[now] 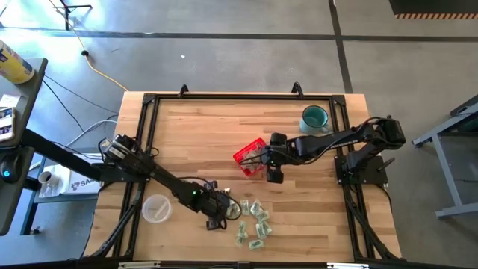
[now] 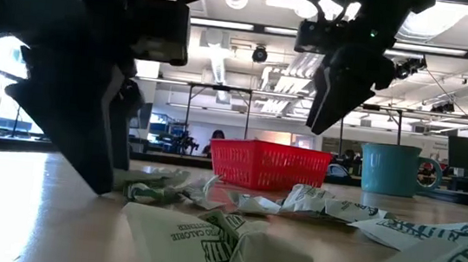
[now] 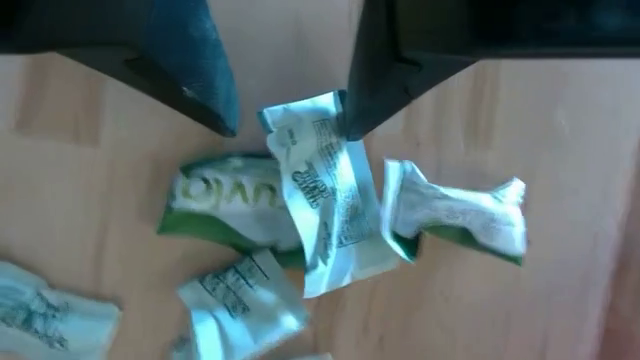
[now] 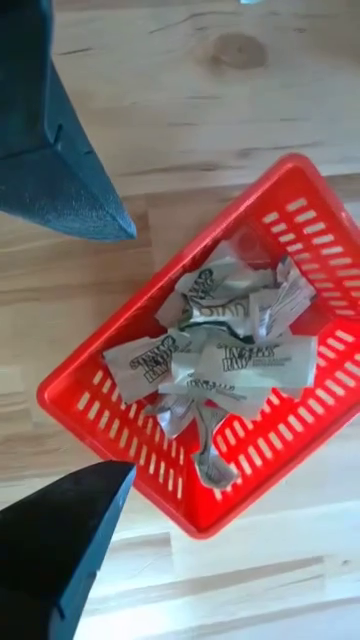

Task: Pick and place items into bin
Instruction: Put the stevia packet into the red bin, then put the truvia packet into the red bin, then put the stevia packet into the red bin

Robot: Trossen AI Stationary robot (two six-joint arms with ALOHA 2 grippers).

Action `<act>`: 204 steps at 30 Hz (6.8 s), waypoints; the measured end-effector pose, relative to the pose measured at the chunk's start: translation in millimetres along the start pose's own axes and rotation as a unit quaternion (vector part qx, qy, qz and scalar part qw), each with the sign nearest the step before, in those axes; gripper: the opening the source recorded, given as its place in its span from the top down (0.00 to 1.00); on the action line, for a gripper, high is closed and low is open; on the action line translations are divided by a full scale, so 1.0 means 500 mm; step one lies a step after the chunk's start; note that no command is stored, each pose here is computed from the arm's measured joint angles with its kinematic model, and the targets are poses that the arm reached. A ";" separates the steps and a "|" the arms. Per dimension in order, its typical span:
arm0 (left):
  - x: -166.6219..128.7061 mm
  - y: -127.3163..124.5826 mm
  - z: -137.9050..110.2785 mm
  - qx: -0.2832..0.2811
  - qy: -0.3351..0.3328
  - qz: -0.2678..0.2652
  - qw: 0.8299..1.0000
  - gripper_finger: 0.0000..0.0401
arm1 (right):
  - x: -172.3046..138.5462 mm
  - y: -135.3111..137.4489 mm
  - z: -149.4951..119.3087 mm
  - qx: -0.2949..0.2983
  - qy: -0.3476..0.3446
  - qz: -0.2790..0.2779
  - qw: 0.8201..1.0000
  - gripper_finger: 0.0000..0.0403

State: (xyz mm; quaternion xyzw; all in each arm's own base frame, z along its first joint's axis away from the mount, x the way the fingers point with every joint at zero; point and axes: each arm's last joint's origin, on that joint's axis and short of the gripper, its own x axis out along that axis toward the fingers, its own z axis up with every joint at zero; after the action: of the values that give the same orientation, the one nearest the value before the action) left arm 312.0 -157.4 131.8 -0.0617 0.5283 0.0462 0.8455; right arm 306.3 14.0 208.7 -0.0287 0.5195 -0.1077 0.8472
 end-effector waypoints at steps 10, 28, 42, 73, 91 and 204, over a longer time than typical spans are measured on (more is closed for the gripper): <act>0.007 0.036 0.023 -0.005 -0.025 0.046 0.999 0.92 | -0.001 0.002 -0.004 0.025 0.010 -0.002 1.000 0.14; -0.123 0.226 0.188 -0.025 -0.125 0.009 0.992 0.92 | -0.093 0.003 -0.040 0.042 0.008 -0.084 0.995 0.19; -0.134 0.275 0.186 -0.129 -0.074 -0.072 0.986 0.39 | -0.074 0.019 -0.081 0.039 0.045 -0.069 0.996 0.19; 0.000 0.196 0.132 -0.266 -0.004 0.099 0.959 0.94 | -0.050 0.011 -0.085 0.037 0.026 -0.066 0.997 0.19; -0.087 0.300 0.317 -0.181 -0.103 -0.006 0.978 0.78 | -0.056 0.005 -0.100 0.024 0.059 -0.087 0.994 0.19; -0.182 0.142 0.060 -0.062 0.077 0.179 0.979 0.53 | -0.019 0.216 -0.089 -0.074 -0.027 0.168 0.983 0.19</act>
State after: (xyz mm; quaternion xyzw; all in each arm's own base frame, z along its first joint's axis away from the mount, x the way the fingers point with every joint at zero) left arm 288.7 -83.8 222.4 -0.0222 0.5904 0.2245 0.7749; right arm 279.2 124.0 179.1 -0.0063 0.5007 0.0751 0.8624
